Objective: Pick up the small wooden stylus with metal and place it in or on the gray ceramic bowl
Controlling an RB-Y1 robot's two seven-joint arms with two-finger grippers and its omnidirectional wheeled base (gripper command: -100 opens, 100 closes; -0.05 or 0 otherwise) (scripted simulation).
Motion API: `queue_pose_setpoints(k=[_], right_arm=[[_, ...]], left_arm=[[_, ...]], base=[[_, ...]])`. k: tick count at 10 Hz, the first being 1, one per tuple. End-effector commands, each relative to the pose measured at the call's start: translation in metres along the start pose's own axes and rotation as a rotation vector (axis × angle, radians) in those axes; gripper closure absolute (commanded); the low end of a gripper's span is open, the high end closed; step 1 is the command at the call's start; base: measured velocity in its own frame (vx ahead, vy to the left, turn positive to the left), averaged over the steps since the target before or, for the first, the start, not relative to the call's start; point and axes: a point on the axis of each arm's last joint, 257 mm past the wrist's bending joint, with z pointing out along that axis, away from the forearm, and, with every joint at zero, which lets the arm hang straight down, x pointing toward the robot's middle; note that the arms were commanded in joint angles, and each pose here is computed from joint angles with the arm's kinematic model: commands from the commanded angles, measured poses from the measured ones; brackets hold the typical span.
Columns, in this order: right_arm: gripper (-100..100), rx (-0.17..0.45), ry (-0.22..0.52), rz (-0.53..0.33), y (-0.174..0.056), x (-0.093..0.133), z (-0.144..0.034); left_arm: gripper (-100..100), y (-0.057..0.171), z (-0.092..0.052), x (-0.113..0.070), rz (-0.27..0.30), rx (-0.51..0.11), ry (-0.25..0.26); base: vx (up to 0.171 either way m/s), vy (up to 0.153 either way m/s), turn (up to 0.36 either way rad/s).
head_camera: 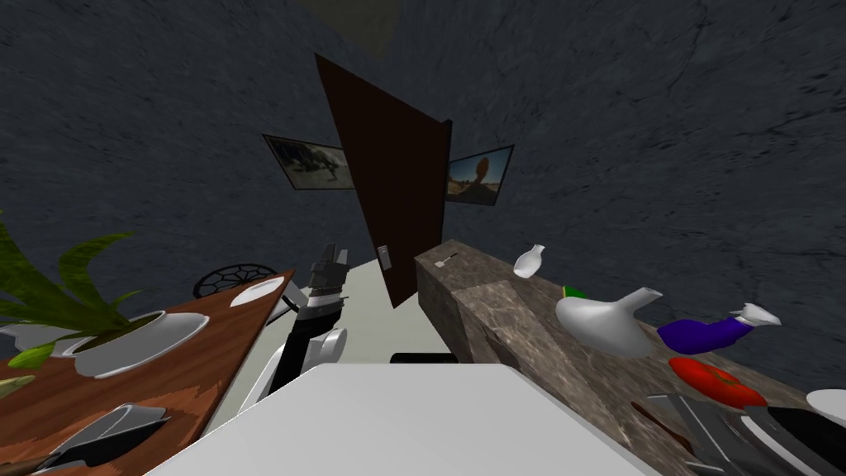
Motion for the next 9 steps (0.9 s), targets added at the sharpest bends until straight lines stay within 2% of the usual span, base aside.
queue_pose_setpoints(k=[1, 2, 4, 5, 9], right_arm=[[-100, 0.006, -0.008, -0.008, 0.0, -0.012, 0.006], [-100, 0.004, -0.001, -0.008, 0.003, -0.009, 0.007], [-100, 0.006, -0.008, -0.013, 0.006, -0.023, 0.013], [-100, 0.004, -0.003, -0.012, 0.008, -0.02, 0.014], [-100, 0.004, -0.006, 0.001, 0.022, -0.039, 0.023]], left_arm=[[0, 0.0, 0.0, 0.0, 0.0, 0.0, 0.0], [0, 0.0, 0.0, 0.0, 0.0, 0.0, 0.0], [0, 0.0, 0.0, 0.0, 0.0, 0.0, 0.0], [0, 0.0, 0.0, 0.0, 0.0, 0.0, 0.0], [0, 0.0, 0.0, 0.0, 0.0, 0.0, 0.0]], base=[[-0.009, -0.058, 0.001], [-0.012, -0.043, 0.003], [-0.009, -0.04, -0.005], [-0.013, -0.013, 0.034], [-0.014, -0.015, 0.046]])
